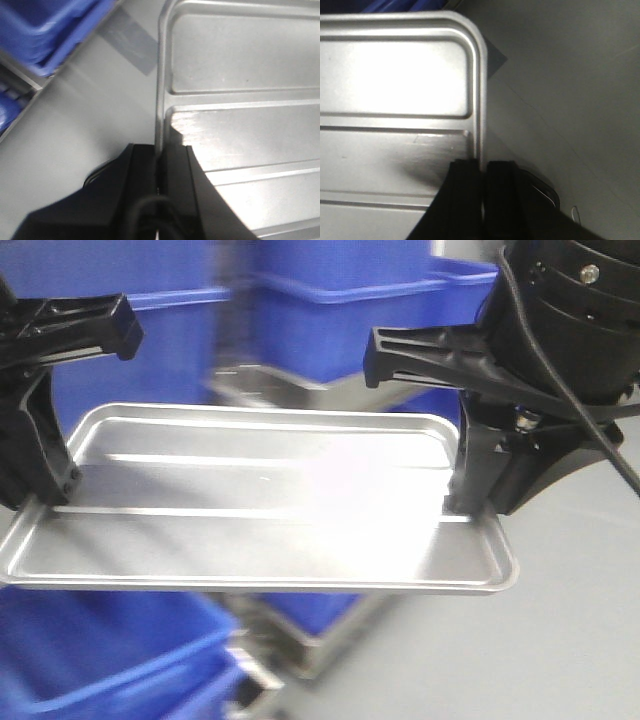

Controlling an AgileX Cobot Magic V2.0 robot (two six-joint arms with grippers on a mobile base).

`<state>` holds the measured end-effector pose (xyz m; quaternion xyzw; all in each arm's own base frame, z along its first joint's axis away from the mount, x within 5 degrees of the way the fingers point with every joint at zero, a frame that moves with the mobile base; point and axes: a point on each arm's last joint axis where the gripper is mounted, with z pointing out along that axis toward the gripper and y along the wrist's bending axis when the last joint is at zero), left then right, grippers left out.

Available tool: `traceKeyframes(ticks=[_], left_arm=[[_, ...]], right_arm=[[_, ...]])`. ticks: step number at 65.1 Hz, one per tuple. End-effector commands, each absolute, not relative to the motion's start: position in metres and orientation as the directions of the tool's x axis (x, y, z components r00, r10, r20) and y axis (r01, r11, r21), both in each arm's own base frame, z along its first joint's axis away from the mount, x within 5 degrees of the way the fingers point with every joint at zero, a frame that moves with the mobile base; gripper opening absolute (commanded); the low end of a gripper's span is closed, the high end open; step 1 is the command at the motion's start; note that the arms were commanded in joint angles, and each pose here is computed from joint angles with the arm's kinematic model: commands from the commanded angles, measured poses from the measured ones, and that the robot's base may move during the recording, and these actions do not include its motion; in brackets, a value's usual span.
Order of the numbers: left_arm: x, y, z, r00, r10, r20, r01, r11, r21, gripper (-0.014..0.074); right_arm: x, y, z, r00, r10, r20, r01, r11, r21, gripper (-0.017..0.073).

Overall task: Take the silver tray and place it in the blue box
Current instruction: 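Carry the tray in both grippers while the base turns away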

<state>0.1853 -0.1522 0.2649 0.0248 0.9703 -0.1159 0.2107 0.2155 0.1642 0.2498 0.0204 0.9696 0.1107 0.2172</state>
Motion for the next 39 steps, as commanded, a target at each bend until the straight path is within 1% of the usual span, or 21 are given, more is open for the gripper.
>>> traceKeyframes(ticks=[1,39], left_arm=[[0.1843,-0.1489,0.2767,-0.888,0.022,-0.459,0.125,0.973,-0.195,-0.0104],[0.1842,-0.1488,0.2766,-0.889,0.023,-0.458,0.125,0.973,-0.194,-0.0104]], right_arm=[[0.2167,0.1579,0.2656,-0.876,0.062,-0.479,-0.041,0.979,0.201,0.0059],[0.2167,0.1579,0.2656,-0.876,0.062,-0.479,-0.041,0.979,0.201,0.0059]])
